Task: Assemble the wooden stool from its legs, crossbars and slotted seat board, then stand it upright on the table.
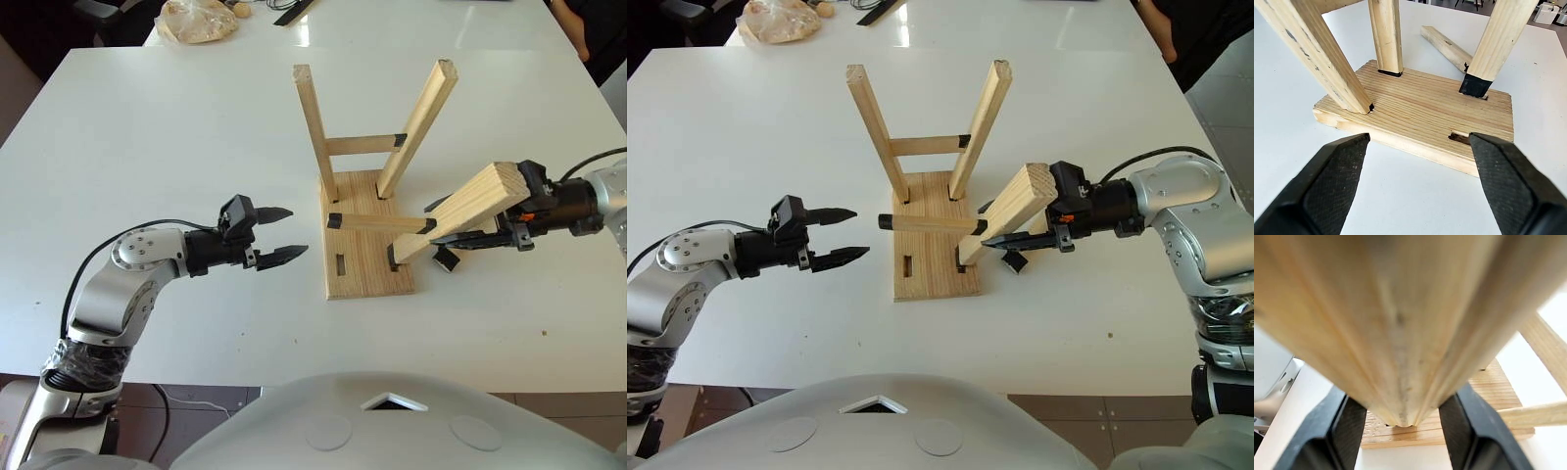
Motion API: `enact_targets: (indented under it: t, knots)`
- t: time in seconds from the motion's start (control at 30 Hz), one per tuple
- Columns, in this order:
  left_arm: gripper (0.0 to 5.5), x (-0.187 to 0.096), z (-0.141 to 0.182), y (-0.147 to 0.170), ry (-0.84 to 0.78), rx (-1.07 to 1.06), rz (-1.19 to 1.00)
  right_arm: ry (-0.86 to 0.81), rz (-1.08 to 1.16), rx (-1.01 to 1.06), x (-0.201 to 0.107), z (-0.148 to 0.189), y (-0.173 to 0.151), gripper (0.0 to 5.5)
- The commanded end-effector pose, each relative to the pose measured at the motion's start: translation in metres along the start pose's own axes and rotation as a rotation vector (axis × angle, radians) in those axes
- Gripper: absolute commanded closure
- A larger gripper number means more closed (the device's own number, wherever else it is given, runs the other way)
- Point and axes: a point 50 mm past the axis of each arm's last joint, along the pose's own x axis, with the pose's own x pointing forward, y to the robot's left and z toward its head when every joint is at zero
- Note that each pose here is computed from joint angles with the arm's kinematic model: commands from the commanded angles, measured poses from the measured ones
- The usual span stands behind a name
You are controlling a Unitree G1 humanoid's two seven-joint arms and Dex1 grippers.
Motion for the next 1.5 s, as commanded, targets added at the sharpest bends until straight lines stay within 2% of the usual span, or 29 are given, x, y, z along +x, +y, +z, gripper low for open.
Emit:
enact_targets:
  t: [0.03,0.47,0.67,0.83,0.93,1.13,1.3,1.4,1.5]
  knots:
    - [1.74,-0.002,-0.001,0.001,0.013,0.010,0.016,0.106,0.043,0.087,0.001,-0.017,0.011,3.47]
    - [1.74,-0.003,-0.005,0.001,0.008,0.001,0.058,0.132,0.054,0.090,0.002,-0.021,0.017,3.47]
    - [1.74,0.000,-0.005,0.003,0.010,0.005,0.059,0.204,0.019,0.084,0.028,-0.045,0.006,3.47]
    - [1.74,0.002,-0.004,0.005,0.012,0.009,0.057,0.340,0.076,0.118,0.046,-0.084,0.019,3.47]
    - [1.74,0.002,-0.005,0.004,0.014,0.009,0.055,0.333,0.096,0.153,0.047,-0.087,0.022,3.47]
    - [1.74,0.002,-0.010,0.003,0.015,-0.005,0.076,0.288,0.113,0.180,0.049,-0.073,-0.008,3.47]
    - [1.74,0.007,-0.012,0.001,0.006,-0.010,0.076,0.320,0.148,0.150,0.067,-0.071,-0.037,3.47]
    - [1.74,0.010,-0.013,-0.001,0.005,-0.013,0.069,0.344,0.190,0.176,0.080,-0.080,-0.038,3.47]
    - [1.74,0.009,-0.014,-0.002,0.005,-0.019,0.072,0.383,0.249,0.223,0.086,-0.098,-0.026,3.47]
